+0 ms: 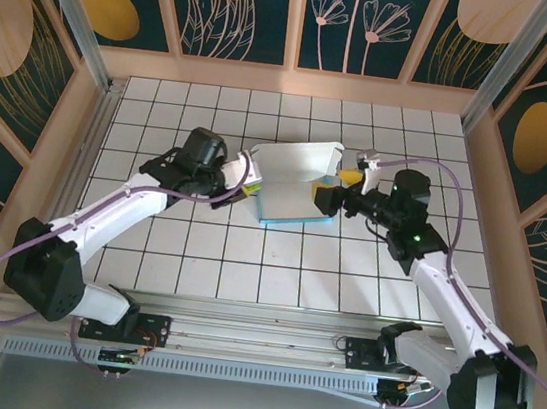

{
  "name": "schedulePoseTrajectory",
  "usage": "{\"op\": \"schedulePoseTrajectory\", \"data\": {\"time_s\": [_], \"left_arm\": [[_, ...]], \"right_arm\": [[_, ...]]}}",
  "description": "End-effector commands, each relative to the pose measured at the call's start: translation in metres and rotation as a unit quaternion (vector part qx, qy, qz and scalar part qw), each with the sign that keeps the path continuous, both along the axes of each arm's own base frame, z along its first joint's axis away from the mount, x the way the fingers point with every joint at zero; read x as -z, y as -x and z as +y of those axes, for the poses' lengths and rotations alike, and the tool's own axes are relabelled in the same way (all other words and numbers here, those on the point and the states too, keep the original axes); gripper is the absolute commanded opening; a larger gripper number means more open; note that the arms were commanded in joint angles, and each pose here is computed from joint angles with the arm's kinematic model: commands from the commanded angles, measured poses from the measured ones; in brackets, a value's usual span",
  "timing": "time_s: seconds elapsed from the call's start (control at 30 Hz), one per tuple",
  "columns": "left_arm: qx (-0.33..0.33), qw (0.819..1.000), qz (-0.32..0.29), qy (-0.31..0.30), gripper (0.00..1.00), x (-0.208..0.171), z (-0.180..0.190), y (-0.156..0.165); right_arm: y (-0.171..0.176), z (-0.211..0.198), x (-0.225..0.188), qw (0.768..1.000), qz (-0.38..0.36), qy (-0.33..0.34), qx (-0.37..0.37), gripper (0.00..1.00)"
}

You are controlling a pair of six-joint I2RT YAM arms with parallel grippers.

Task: Fold the paper box

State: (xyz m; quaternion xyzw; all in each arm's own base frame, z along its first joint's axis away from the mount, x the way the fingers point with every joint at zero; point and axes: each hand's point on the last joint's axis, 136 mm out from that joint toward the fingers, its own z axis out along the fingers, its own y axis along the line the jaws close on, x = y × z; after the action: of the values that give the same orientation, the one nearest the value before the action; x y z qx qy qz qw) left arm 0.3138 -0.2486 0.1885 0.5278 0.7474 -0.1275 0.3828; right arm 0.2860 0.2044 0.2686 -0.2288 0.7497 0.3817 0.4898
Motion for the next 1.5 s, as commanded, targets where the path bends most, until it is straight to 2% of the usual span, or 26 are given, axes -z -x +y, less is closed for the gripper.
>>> {"op": "schedulePoseTrajectory", "data": {"time_s": [0.0, 0.13, 0.17, 0.33, 0.43, 0.63, 0.77, 0.83, 0.97, 1.0, 1.17, 1.3, 1.4, 1.47], "left_arm": [[-0.026, 0.996, 0.021, 0.078, 0.15, -0.033, -0.049, -0.006], [-0.011, 1.0, 0.022, 0.005, 0.12, -0.014, -0.098, -0.022], [-0.015, 0.999, 0.033, -0.02, 0.11, 0.004, -0.107, -0.032], [-0.035, 0.991, 0.027, -0.125, 0.1, 0.055, -0.121, -0.077], [-0.031, 0.985, 0.026, -0.167, 0.1, 0.079, -0.122, -0.09], [-0.007, 0.972, 0.055, -0.228, 0.17, 0.129, -0.114, -0.085], [0.007, 0.967, 0.077, -0.243, 0.22, 0.145, -0.108, -0.075], [0.011, 0.967, 0.08, -0.241, 0.27, 0.147, -0.108, -0.072], [0.01, 0.974, 0.07, -0.216, 0.52, 0.132, -0.114, -0.073], [0.011, 0.977, 0.063, -0.203, 0.54, 0.123, -0.117, -0.073], [0.014, 0.99, 0.041, -0.134, 0.55, 0.077, -0.124, -0.064], [-0.037, 0.999, -0.007, -0.003, 0.55, 0.002, -0.117, -0.053], [-0.132, 0.985, -0.021, 0.113, 0.57, -0.065, -0.083, -0.051], [-0.217, 0.958, -0.006, 0.188, 0.56, -0.095, -0.045, -0.059]], "right_arm": [[0.018, -0.011, 0.004, 1.0, 0.018, 0.005, 0.014, 0.99], [0.032, -0.021, -0.004, 0.999, 0.009, -0.002, 0.033, 0.99], [0.034, -0.024, -0.005, 0.999, 0.008, -0.001, 0.038, 0.99], [0.041, -0.031, -0.013, 0.999, -0.005, -0.002, 0.054, 0.99], [0.043, -0.031, -0.013, 0.999, -0.003, -0.005, 0.051, 0.99], [0.043, -0.03, -0.012, 0.999, -0.002, -0.007, 0.052, 0.99], [0.043, -0.03, -0.013, 0.999, -0.002, -0.008, 0.052, 0.99], [0.042, -0.031, -0.012, 0.999, -0.003, -0.007, 0.054, 0.99], [0.038, -0.031, -0.009, 0.998, -0.004, -0.003, 0.058, 0.99], [0.036, -0.032, -0.007, 0.998, -0.005, 0.0, 0.062, 0.99], [0.021, -0.038, -0.01, 0.996, -0.024, 0.0, 0.081, 0.99], [-0.007, -0.048, -0.013, 0.995, -0.034, -0.008, 0.096, 0.99], [-0.034, -0.053, 0.0, 0.995, -0.013, -0.008, 0.097, 0.98], [-0.052, -0.054, 0.007, 0.995, 0.008, -0.013, 0.096, 0.98]]}}
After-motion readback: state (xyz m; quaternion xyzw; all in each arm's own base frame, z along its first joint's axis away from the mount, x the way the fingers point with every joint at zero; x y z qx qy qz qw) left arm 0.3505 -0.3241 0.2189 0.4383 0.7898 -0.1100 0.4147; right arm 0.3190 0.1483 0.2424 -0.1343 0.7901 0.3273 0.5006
